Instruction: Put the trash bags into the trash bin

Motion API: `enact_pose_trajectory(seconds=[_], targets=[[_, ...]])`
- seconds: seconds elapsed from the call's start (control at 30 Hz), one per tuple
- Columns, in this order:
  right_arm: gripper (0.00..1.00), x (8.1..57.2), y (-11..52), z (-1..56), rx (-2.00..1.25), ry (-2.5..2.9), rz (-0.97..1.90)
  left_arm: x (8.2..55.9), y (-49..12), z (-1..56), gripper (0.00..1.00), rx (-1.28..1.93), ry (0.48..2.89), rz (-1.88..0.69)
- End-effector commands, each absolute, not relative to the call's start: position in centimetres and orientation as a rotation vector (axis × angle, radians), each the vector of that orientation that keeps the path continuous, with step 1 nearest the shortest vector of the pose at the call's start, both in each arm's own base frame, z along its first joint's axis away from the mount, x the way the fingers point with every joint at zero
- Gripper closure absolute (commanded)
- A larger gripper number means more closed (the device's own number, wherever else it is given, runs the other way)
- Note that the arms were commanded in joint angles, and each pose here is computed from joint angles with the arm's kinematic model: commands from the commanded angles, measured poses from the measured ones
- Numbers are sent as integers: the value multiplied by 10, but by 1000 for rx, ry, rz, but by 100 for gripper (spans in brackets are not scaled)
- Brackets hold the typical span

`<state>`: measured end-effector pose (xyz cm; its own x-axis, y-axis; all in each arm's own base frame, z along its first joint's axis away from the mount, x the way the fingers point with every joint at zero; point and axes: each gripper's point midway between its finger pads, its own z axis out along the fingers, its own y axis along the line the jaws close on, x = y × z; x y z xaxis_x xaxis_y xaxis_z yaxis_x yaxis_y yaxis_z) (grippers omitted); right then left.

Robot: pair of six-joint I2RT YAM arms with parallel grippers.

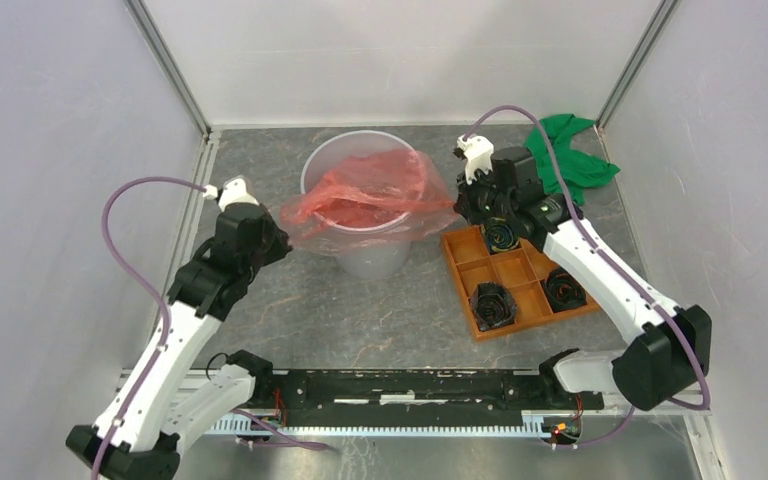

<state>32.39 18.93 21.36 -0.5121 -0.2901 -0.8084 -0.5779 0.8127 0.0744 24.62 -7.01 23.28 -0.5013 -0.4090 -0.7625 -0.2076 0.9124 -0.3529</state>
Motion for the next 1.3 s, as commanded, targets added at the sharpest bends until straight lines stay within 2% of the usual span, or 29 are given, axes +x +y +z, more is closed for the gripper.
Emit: enact_pose_trajectory(seconds=[0.0, 0.13, 0.2, 0.27, 0.33, 0.37, 0.43, 0.53, 0.67, 0.8, 0.97, 1.17, 1.27], targets=[[92, 363, 209, 251, -643, 1895, 441, 283, -73, 260, 98, -444, 1991, -245], [88, 373, 191, 250, -587, 1851, 323, 292, -67, 260, 98, -448, 1943, -212], [74, 370, 194, 249, -612, 1844, 342, 292, -77, 260, 98, -421, 1940, -272], [65, 363, 194, 249, -642, 1886, 343, 289, -91, 259, 98, -371, 1962, -352], [55, 351, 186, 254, -653, 1951, 246, 284, -102, 259, 98, -340, 1971, -426], [46, 343, 182, 256, -670, 1964, 167, 280, -104, 259, 98, -342, 1972, -451], [33, 324, 178, 272, -683, 1948, 85, 275, -106, 259, 98, -340, 1968, -483], [24, 307, 173, 301, -674, 1897, -34, 272, -104, 261, 98, -341, 1962, -480], [21, 303, 192, 337, -756, 1830, -112, 274, -102, 263, 98, -331, 1952, -458], [20, 291, 271, 364, -992, 1657, 49, 277, -102, 270, 98, -315, 1945, -451], [26, 292, 346, 396, -1107, 1551, 303, 282, -99, 274, 98, -311, 1943, -416], [29, 285, 399, 392, -1233, 1487, 517, 286, -103, 270, 98, -301, 1972, -417], [35, 297, 402, 386, -1207, 1504, 547, 287, -107, 269, 98, -295, 1981, -430]])
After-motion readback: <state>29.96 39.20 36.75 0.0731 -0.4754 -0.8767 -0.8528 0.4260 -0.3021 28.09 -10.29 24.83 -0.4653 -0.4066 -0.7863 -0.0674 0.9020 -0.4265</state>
